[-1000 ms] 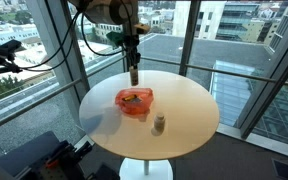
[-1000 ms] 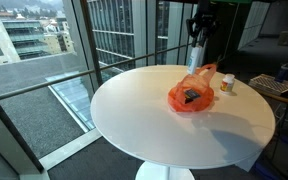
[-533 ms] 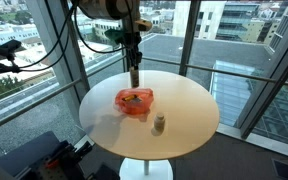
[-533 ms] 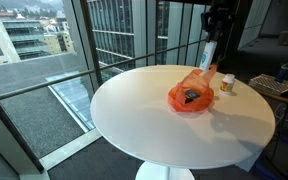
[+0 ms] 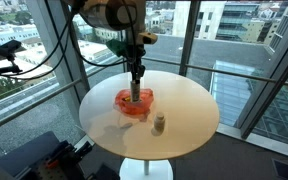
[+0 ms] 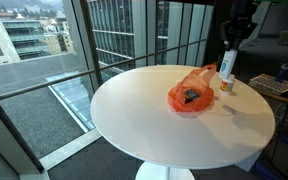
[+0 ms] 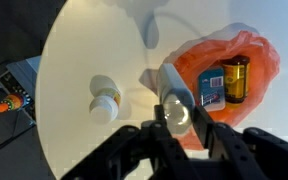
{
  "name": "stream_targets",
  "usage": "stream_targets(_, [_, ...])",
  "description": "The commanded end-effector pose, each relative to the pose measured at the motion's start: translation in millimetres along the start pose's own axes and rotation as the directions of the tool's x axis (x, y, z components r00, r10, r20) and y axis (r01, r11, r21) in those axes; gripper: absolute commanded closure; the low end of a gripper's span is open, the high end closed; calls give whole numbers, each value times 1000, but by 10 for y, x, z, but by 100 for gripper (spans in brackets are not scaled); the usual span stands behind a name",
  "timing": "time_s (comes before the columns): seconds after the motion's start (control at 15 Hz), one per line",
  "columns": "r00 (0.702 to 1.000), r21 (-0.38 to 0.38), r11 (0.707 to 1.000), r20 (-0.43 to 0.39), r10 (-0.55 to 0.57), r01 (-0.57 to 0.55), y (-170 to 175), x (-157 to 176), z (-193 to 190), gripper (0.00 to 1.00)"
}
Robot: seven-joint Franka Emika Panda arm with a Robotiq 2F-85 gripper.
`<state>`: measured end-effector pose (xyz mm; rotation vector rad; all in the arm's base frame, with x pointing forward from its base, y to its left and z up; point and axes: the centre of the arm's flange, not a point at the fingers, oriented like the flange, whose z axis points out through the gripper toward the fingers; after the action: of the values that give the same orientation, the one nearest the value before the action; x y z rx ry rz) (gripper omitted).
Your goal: Take the white bottle out of the plastic bag and put it on the table
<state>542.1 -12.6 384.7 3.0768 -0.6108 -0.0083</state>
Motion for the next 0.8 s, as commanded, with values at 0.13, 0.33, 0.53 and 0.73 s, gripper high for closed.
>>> stream_targets(0.13, [998, 9, 998, 0, 66, -66, 520, -40, 237, 91])
stream_targets(0.33, [992, 24, 992, -30, 123, -122, 771, -47, 377, 91])
stream_targets(0.53, [985, 36, 986, -53, 166, -164, 928, -70, 535, 91])
stream_targets(0.73, [979, 38, 981, -71, 190, -188, 991, -100, 679, 91])
